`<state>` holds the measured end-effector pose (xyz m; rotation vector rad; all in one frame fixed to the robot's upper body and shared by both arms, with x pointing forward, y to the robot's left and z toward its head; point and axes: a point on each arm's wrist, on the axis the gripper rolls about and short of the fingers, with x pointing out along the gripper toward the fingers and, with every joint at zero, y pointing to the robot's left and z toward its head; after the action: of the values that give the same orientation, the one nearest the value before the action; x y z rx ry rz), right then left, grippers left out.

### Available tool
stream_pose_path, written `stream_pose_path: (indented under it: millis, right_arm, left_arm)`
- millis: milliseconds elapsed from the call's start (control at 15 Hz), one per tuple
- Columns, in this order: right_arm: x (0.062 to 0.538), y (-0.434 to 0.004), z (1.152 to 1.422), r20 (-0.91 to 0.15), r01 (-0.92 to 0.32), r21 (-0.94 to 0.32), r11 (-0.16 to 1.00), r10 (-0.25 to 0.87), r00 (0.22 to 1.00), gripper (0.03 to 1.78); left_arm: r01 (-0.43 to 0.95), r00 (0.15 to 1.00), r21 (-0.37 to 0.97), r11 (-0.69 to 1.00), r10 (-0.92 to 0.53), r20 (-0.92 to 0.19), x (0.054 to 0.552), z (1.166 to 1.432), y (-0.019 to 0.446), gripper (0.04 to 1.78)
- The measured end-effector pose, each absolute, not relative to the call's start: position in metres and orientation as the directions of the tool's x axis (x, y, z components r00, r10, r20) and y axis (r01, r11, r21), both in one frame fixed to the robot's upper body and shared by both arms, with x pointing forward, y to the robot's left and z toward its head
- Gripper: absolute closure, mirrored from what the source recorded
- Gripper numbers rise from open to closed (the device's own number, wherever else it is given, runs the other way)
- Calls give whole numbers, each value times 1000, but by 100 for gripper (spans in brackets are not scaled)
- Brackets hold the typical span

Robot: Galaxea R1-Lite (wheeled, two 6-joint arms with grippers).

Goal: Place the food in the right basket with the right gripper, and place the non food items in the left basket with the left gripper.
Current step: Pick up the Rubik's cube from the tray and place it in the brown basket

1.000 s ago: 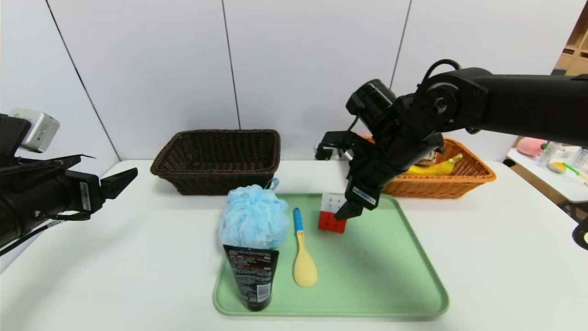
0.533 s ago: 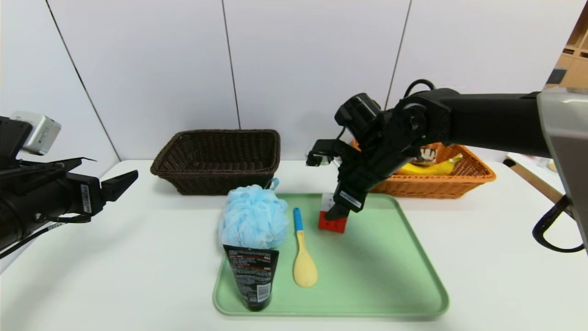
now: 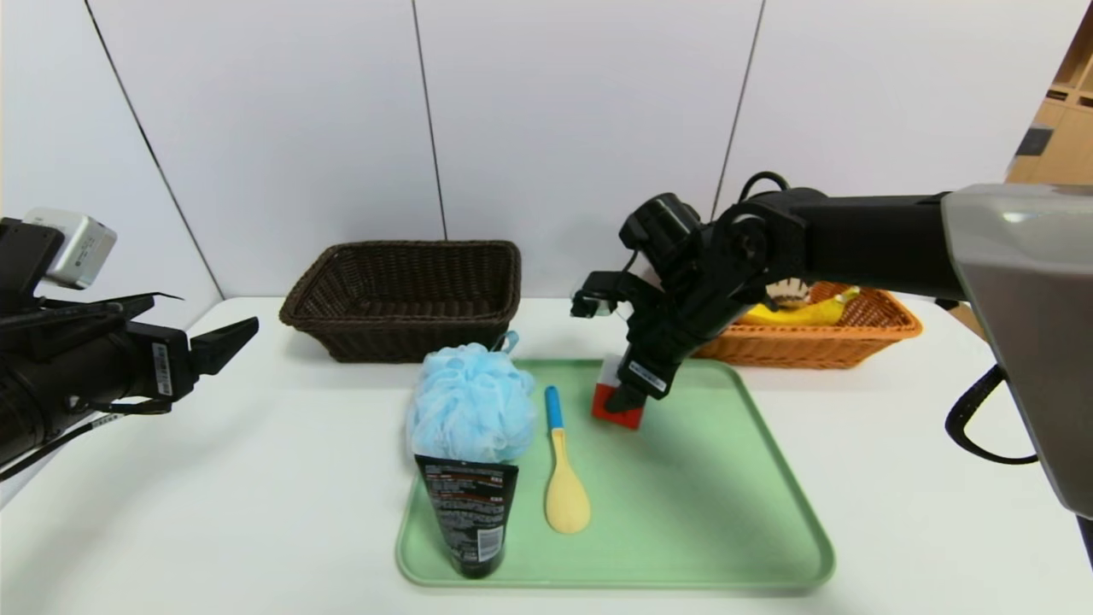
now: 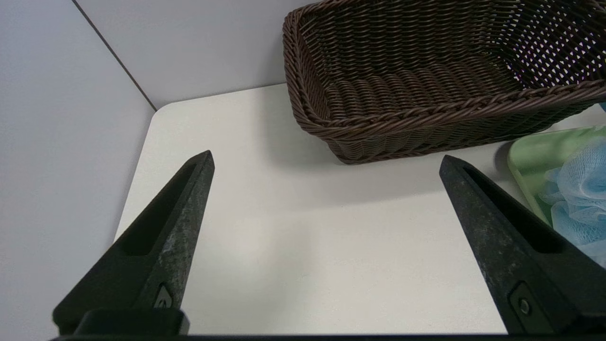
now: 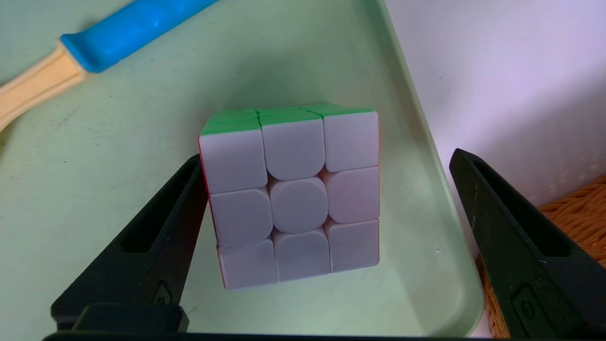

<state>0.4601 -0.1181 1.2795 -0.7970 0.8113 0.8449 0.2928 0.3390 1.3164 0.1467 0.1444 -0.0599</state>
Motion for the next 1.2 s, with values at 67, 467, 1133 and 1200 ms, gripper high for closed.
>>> stream_pose_path:
  millis: [67, 467, 1133, 1200]
  right_arm:
    - [461, -118, 1278, -852, -863, -265, 430, 315, 419, 11]
    - [465, -116, 1271, -851, -861, -265, 434, 316, 421, 11]
    - [467, -113, 1265, -855, -856, -236, 459, 320, 408, 11]
    - [467, -114, 1266, -855, -856, -237, 460, 320, 409, 11]
  left_arm:
    - [70, 988, 142, 987, -49, -147, 293, 1316, 339, 13]
    - [68, 988, 142, 987, -48, -145, 292, 1317, 339, 13]
    - [69, 989, 145, 987, -49, -140, 292, 1318, 339, 13]
    - [69, 989, 146, 987, -48, -140, 292, 1318, 339, 13]
